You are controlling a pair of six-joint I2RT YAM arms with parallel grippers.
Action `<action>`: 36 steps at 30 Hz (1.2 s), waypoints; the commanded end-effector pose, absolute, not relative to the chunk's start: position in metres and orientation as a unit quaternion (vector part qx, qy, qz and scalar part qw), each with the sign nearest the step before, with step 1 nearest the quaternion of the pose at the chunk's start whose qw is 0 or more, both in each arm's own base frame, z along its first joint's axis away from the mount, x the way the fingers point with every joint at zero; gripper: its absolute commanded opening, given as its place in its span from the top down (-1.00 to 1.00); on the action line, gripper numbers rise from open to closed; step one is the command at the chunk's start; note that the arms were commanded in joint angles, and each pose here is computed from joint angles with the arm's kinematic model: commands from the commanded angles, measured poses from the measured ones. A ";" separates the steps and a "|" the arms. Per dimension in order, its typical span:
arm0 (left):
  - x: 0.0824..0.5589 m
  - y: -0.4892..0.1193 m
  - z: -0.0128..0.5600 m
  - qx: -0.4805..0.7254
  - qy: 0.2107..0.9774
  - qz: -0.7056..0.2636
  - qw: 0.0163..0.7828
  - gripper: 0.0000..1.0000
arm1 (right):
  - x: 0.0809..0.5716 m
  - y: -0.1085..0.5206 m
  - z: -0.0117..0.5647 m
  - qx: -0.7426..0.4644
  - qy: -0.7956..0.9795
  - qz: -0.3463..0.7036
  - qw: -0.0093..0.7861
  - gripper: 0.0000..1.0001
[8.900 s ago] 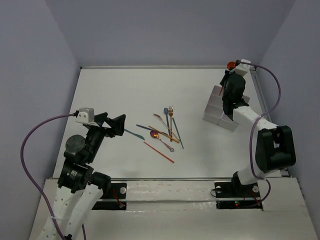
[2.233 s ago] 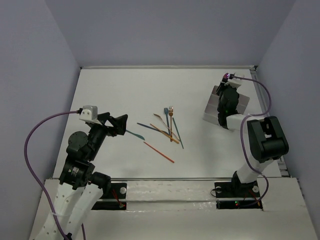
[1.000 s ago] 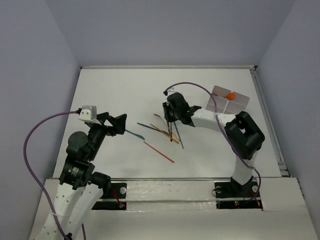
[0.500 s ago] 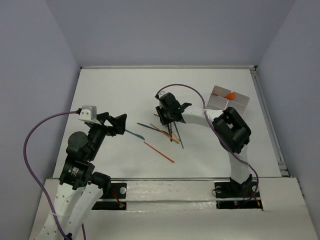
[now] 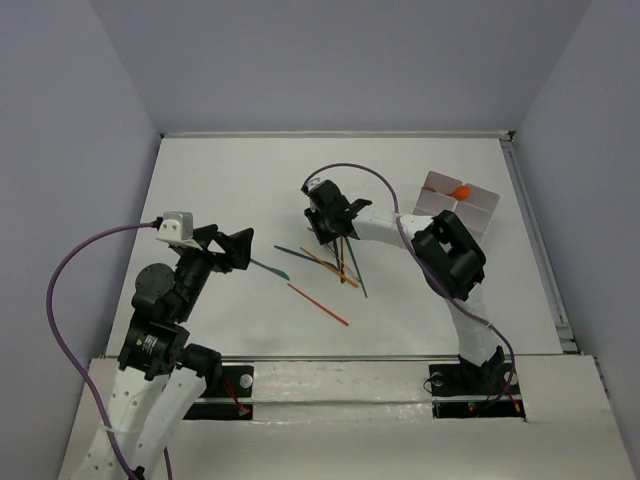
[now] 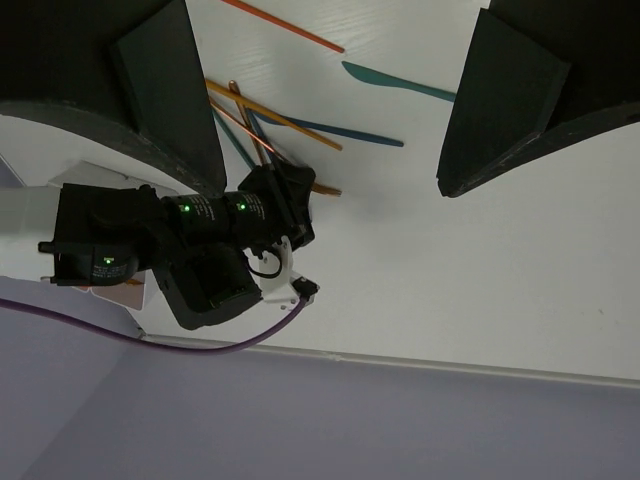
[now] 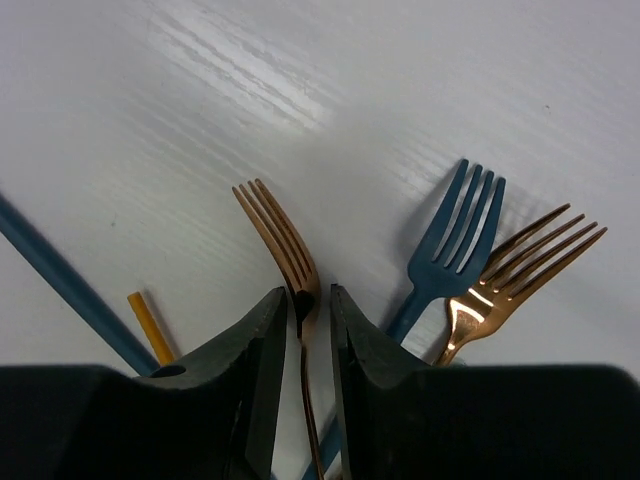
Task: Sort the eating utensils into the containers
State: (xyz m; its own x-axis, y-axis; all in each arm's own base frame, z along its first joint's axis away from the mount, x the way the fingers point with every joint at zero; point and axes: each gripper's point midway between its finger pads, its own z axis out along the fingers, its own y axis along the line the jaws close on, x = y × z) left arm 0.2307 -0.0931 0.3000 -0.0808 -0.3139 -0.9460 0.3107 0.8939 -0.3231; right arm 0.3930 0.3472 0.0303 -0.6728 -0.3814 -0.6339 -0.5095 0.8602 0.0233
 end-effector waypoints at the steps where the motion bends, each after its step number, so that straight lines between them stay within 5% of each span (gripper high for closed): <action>1: 0.226 -0.092 0.329 0.004 0.666 -0.241 0.706 -0.98 | 0.401 0.350 0.027 -0.257 0.907 0.072 0.326 0.41; 3: 0.225 -0.093 0.330 0.004 0.666 -0.241 0.706 -0.98 | 0.406 0.351 0.031 -0.259 0.905 0.069 0.332 0.45; 7: 0.225 -0.093 0.331 0.005 0.664 -0.242 0.707 -0.98 | 0.415 0.354 0.042 -0.259 0.900 0.060 0.346 0.86; 16: 0.220 -0.091 0.335 0.006 0.656 -0.245 0.714 -0.98 | 0.450 0.337 0.187 -0.198 0.832 0.053 0.515 0.86; 22: 0.210 -0.092 0.343 0.009 0.643 -0.254 0.723 -0.98 | 0.462 0.221 0.296 -0.053 0.764 0.026 0.643 0.86; 31: 0.197 -0.097 0.349 0.023 0.631 -0.272 0.726 -0.98 | 0.425 -0.014 0.360 0.228 0.603 -0.114 0.756 0.86; 36: 0.193 -0.101 0.349 0.029 0.631 -0.279 0.724 -0.98 | 0.416 -0.078 0.378 0.278 0.541 -0.185 0.772 0.86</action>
State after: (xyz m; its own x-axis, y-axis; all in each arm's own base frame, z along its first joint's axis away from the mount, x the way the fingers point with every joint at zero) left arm 0.2040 -0.1032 0.3205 -0.0237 -0.3431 -0.9390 0.4086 0.8539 -0.3223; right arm 0.4266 -0.0341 0.3335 0.1411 0.0724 -0.9873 0.4842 0.8649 0.1326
